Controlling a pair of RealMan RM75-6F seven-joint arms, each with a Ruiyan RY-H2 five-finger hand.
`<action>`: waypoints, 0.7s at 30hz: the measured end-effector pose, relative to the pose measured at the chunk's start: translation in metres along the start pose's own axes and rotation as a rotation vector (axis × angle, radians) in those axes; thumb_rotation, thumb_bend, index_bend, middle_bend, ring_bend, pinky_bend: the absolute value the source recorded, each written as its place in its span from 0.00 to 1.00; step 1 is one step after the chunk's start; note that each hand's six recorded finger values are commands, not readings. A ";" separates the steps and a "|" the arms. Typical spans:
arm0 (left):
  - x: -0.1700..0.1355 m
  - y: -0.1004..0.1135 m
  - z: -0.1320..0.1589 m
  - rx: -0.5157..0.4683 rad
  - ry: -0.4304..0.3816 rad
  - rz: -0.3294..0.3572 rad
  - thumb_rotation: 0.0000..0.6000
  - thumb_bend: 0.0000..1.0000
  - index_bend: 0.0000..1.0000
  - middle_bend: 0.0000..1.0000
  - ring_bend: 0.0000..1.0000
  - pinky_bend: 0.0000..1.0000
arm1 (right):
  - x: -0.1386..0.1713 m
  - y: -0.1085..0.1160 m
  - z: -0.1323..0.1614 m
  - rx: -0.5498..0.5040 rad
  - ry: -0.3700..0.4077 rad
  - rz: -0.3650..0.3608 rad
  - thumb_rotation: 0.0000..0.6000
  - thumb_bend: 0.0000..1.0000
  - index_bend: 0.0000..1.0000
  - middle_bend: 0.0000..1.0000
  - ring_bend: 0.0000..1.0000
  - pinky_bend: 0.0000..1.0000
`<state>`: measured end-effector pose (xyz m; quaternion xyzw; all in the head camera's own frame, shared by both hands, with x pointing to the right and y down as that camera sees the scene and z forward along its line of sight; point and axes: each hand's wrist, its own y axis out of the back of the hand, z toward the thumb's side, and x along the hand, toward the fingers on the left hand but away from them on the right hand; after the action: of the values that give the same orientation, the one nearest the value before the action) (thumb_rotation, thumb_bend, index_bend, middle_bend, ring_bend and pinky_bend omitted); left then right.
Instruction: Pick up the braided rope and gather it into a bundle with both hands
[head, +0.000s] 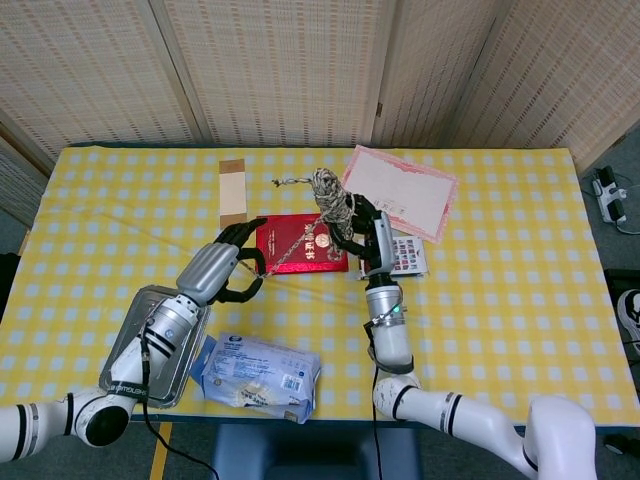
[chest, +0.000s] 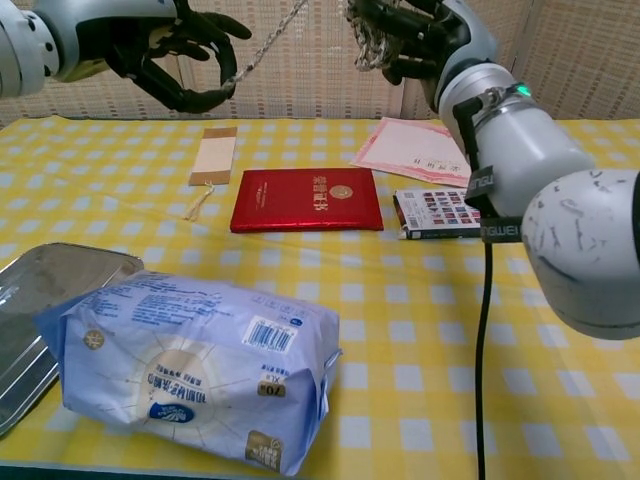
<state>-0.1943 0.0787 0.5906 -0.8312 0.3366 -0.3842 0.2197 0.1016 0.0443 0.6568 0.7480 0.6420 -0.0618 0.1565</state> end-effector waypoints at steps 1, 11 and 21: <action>0.001 0.000 -0.003 0.002 0.010 -0.001 1.00 0.53 0.66 0.05 0.00 0.00 | 0.001 0.001 0.003 -0.014 0.009 0.006 1.00 0.69 0.89 0.75 0.91 0.86; 0.007 -0.001 -0.030 0.058 0.099 -0.013 1.00 0.53 0.67 0.05 0.00 0.00 | 0.007 0.013 0.023 -0.071 0.075 0.058 1.00 0.69 0.89 0.75 0.91 0.86; 0.015 0.010 -0.055 0.099 0.185 0.005 1.00 0.53 0.67 0.05 0.00 0.00 | 0.020 0.017 0.027 0.028 0.101 0.162 1.00 0.69 0.89 0.75 0.91 0.86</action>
<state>-0.2339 0.0548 0.6250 -0.7794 0.3382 -0.4748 0.2297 0.1242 0.0528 0.6282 0.8017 0.5857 -0.0200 0.1180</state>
